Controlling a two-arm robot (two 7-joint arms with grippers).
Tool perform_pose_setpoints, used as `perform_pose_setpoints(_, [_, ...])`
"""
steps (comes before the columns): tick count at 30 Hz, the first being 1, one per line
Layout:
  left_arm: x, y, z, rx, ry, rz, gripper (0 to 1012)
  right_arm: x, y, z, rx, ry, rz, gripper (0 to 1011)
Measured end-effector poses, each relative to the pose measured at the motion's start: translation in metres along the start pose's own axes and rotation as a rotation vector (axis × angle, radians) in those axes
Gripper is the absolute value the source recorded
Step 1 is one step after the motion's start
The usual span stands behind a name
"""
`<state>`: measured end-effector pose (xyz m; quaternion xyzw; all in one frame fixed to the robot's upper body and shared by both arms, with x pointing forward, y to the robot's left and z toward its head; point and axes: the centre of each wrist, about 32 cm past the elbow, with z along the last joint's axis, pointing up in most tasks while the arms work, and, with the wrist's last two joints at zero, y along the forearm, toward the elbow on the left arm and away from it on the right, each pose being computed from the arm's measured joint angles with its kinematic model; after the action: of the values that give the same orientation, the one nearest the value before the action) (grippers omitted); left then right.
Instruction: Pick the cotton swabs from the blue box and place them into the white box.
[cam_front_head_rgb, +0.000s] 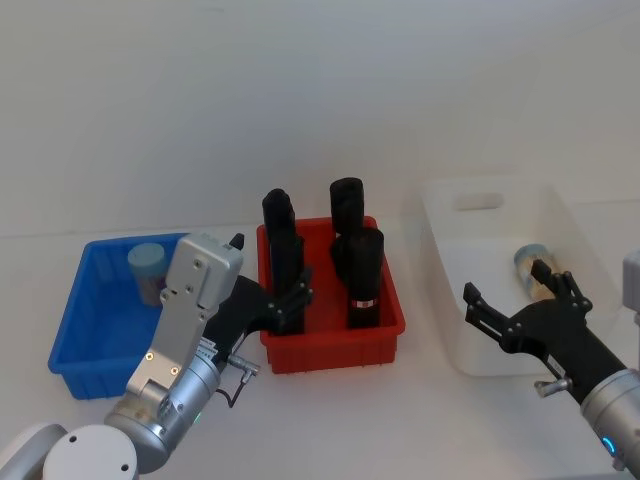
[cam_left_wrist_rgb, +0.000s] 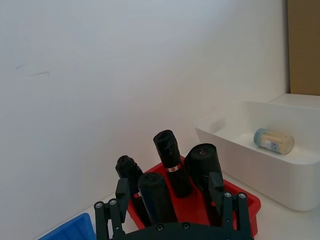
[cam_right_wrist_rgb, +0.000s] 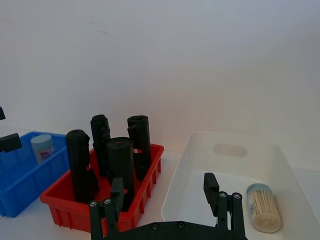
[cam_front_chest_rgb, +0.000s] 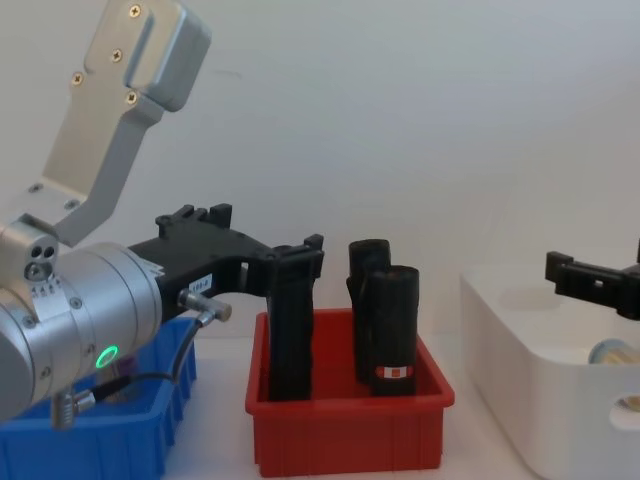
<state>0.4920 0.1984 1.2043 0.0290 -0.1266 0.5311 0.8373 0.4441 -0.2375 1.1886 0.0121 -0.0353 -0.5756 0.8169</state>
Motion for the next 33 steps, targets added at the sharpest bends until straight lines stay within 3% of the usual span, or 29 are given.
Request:
perform_pose_setpoints(14, [0.0001, 0.0000, 0.0001, 0.000, 0.000, 0.000, 1004, 0.010, 0.017, -0.006, -0.010, -0.005, 0.041, 1002])
perform_pose_setpoints(33, [0.0000, 0.0000, 0.0001, 0.000, 0.000, 0.000, 1004, 0.024, 0.088, -0.025, -0.038, -0.040, 0.184, 1002])
